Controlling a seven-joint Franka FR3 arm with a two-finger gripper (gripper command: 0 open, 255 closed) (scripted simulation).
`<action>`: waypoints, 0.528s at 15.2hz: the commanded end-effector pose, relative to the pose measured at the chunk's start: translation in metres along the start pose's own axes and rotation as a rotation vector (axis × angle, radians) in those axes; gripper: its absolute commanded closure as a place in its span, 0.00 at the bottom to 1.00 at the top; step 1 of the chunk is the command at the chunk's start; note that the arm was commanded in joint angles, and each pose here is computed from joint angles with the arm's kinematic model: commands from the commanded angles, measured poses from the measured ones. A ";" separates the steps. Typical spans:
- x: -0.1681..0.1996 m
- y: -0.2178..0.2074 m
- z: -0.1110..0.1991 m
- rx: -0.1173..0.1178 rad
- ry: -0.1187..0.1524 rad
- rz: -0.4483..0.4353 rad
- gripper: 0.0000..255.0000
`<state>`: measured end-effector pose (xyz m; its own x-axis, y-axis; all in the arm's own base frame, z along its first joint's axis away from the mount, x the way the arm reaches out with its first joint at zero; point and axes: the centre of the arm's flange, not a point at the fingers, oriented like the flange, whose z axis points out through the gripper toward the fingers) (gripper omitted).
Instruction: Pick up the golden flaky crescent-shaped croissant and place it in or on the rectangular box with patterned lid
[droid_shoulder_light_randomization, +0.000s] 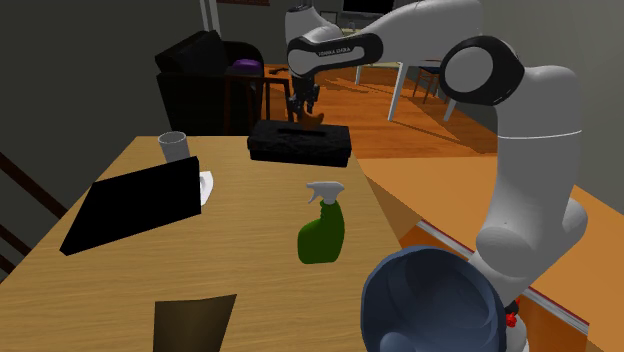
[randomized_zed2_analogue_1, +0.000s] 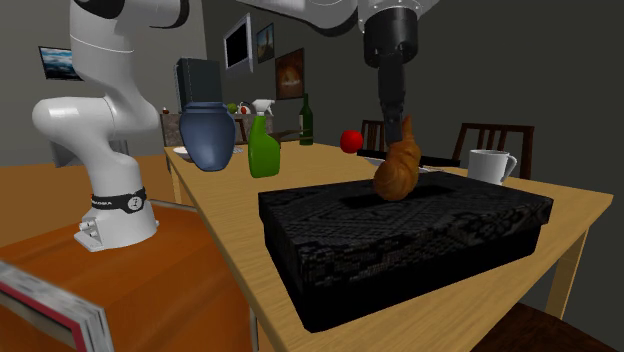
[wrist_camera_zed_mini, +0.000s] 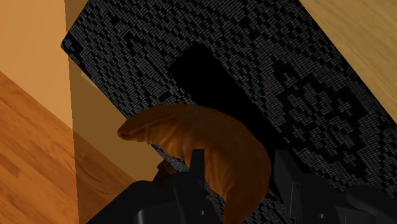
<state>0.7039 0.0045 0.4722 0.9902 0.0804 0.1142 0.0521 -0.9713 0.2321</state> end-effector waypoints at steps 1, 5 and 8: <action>-0.002 -0.003 0.010 0.000 0.001 0.000 1.00; -0.005 -0.008 0.031 0.000 0.001 0.000 1.00; -0.006 -0.011 0.046 0.000 0.001 0.000 1.00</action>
<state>0.7038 0.0105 0.4387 0.9870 0.0884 0.1344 0.0555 -0.9714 0.2309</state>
